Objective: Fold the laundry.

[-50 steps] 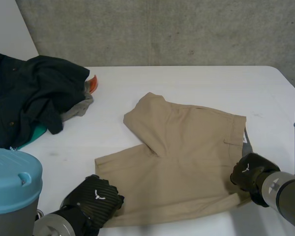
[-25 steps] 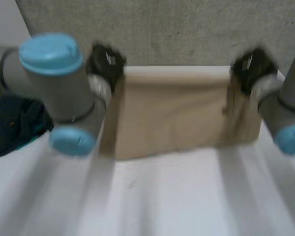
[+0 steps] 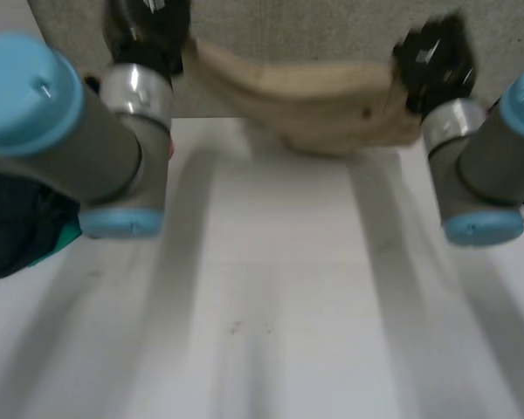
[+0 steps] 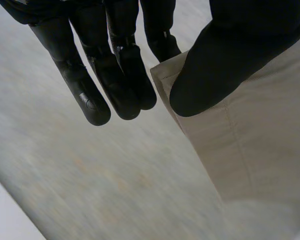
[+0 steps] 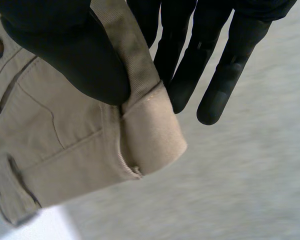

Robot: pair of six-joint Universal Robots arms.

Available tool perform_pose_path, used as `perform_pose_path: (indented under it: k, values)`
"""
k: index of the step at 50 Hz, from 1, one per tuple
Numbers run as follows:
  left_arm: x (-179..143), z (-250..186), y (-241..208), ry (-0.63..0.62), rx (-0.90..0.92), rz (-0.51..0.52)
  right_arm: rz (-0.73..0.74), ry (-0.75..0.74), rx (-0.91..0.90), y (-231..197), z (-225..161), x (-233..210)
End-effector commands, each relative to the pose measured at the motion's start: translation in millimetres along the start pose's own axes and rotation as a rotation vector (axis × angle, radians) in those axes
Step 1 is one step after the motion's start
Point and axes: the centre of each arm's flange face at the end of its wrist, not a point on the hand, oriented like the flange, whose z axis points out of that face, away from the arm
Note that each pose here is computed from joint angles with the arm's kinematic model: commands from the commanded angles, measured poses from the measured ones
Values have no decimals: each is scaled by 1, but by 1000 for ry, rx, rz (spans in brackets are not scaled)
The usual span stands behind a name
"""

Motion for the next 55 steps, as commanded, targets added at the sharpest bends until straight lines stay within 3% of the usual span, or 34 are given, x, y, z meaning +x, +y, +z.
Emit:
perform_pose_path:
  k: [1,8,14,21,24,28,34,38,46,55]
  values:
    - [38,-63,66,184,-226,63,-37,-332,-245,66,-49,-77]
    - [59,-141,86,382,-374,117,-73,-493,-409,88,-98,-88]
    - [33,-186,64,495,-473,162,-94,-529,-451,61,-132,-56]
    - [6,-265,40,795,-714,262,-199,-736,-584,50,-191,-39]
    - [2,-292,26,917,-734,289,-240,-838,-640,46,-216,-33]
    - [1,-307,14,990,-701,297,-256,-881,-669,47,-229,-30]
    - [3,-296,10,961,-671,284,-245,-873,-698,54,-230,-28]
    - [8,-270,9,878,-619,255,-238,-836,-698,59,-225,-26]
    - [17,-162,50,547,-497,153,-233,-785,-663,62,-219,-29]
    - [51,-105,122,640,-424,20,-230,-761,-648,69,-215,-35]
